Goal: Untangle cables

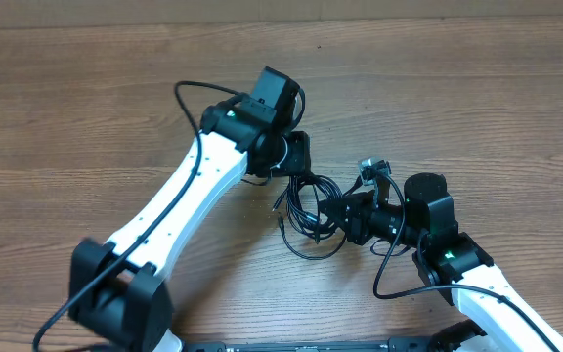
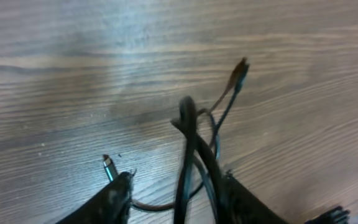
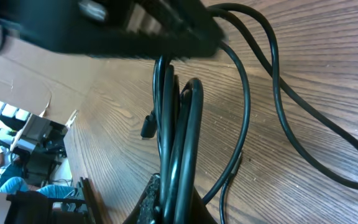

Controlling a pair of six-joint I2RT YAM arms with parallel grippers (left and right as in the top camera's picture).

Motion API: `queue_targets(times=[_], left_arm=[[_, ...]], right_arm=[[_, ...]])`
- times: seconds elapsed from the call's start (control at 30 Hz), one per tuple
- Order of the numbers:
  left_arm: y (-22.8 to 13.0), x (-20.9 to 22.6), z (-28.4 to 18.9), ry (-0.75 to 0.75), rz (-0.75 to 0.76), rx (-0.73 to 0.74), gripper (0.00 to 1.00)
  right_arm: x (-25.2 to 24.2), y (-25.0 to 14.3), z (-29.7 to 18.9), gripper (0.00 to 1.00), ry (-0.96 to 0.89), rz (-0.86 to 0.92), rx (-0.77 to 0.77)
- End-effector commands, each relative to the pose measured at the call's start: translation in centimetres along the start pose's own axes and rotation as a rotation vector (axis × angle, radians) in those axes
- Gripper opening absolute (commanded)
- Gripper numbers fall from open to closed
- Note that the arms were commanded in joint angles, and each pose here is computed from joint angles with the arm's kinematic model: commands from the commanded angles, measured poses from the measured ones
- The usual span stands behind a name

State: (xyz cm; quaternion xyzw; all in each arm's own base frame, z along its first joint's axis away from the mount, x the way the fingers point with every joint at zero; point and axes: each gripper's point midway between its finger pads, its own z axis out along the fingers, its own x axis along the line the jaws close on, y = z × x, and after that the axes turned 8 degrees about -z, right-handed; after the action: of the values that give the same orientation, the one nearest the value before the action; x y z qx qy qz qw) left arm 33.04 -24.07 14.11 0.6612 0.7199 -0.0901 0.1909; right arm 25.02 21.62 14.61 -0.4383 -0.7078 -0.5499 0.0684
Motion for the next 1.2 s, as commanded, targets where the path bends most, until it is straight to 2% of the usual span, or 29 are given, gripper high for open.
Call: queue_targets(times=[0.0,0.03,0.07,0.1,0.13,0.3,0.57,0.7,0.83,0.97,1.17], left_arm=[[-0.3,-0.4,1.6,-0.019,-0.014,0.062,0.38],[-0.4,-0.3,2.0,-0.015,-0.017,0.073,0.35],[-0.5,0.0,2.6,-0.002,-0.021,0.088,0.14],[-0.5,0.2,2.9,0.003,-0.017,0.093,0.06],[-0.4,0.3,3.0,0.009,-0.011,0.092,0.04],[1.2,2.7,2.8,0.116,-0.019,0.018,0.04],[1.5,3.2,2.6,0.114,-0.131,0.014,0.04],[0.7,1.2,2.7,0.004,-0.13,0.074,0.04],[0.1,-1.2,2.5,-0.125,-0.119,0.131,0.04],[-0.3,-1.4,2.4,-0.139,-0.083,0.149,0.04],[-1.4,0.2,1.8,-0.103,-0.001,0.195,0.04]], right_arm=[[0.5,0.4,-0.2,0.04,0.023,-0.013,-0.013],[0.5,0.4,-0.2,0.04,0.023,-0.013,-0.013],[0.5,0.3,-0.2,0.04,0.023,-0.013,-0.013],[0.5,0.3,-0.2,0.04,0.023,-0.011,-0.013],[0.5,0.3,-0.2,0.04,0.022,-0.008,-0.013],[0.3,0.4,-0.3,0.04,0.013,0.087,-0.014],[-3.5,-0.2,-0.8,0.04,-0.168,0.64,-0.065],[-6.5,0.1,-1.4,0.04,-0.318,0.685,-0.154],[-8.4,-0.6,-1.4,0.04,-0.396,0.774,-0.179],[-10.2,-1.2,-1.2,0.04,-0.469,0.798,-0.194],[-14.0,-0.9,-3.4,0.04,-0.66,0.776,-0.303]])
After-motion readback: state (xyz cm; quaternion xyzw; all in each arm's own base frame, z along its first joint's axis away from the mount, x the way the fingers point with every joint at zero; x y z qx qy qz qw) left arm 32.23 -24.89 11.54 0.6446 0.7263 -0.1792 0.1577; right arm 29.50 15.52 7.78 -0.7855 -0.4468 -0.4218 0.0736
